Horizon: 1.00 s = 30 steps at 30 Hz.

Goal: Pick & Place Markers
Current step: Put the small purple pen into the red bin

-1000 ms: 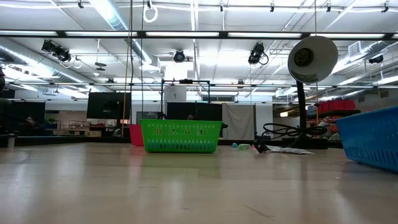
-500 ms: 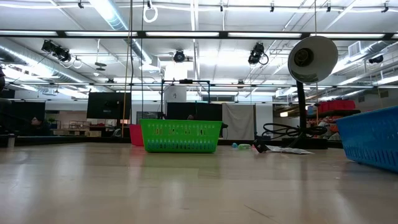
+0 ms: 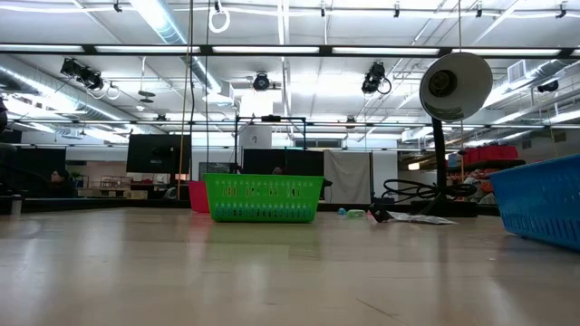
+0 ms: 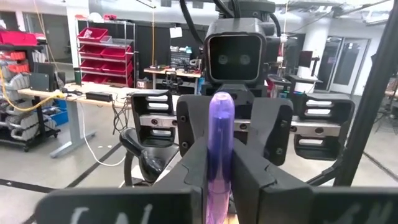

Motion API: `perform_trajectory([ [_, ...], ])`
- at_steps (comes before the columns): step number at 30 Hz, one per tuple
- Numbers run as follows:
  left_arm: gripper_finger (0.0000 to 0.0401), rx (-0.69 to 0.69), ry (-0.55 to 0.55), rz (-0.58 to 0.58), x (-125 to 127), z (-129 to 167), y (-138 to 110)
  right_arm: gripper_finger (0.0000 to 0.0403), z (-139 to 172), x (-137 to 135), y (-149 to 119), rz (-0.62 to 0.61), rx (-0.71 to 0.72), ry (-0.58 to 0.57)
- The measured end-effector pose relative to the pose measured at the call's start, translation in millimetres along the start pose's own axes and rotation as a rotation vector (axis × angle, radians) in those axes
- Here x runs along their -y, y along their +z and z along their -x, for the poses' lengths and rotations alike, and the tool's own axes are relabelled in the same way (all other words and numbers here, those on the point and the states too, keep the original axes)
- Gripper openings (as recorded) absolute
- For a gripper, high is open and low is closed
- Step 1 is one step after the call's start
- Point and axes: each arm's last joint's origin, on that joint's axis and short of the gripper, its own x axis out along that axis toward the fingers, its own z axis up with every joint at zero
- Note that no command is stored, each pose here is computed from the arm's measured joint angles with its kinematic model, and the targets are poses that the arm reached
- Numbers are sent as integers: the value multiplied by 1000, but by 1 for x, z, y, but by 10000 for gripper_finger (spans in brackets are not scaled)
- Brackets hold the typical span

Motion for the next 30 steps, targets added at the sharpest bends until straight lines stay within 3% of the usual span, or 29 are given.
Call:
perform_trajectory([
  [6,44,-3,29,30,-9,0,0,114,2,1,1,1,0,-37],
  [12,44,-78,183,160,-39,1,-7,116,27,-2,19,40,57,-63],
  [21,44,-185,331,397,-87,6,-20,116,58,-4,37,51,104,-72],
  [30,44,-369,554,687,-131,15,-49,116,59,-4,28,61,8,-79],
])
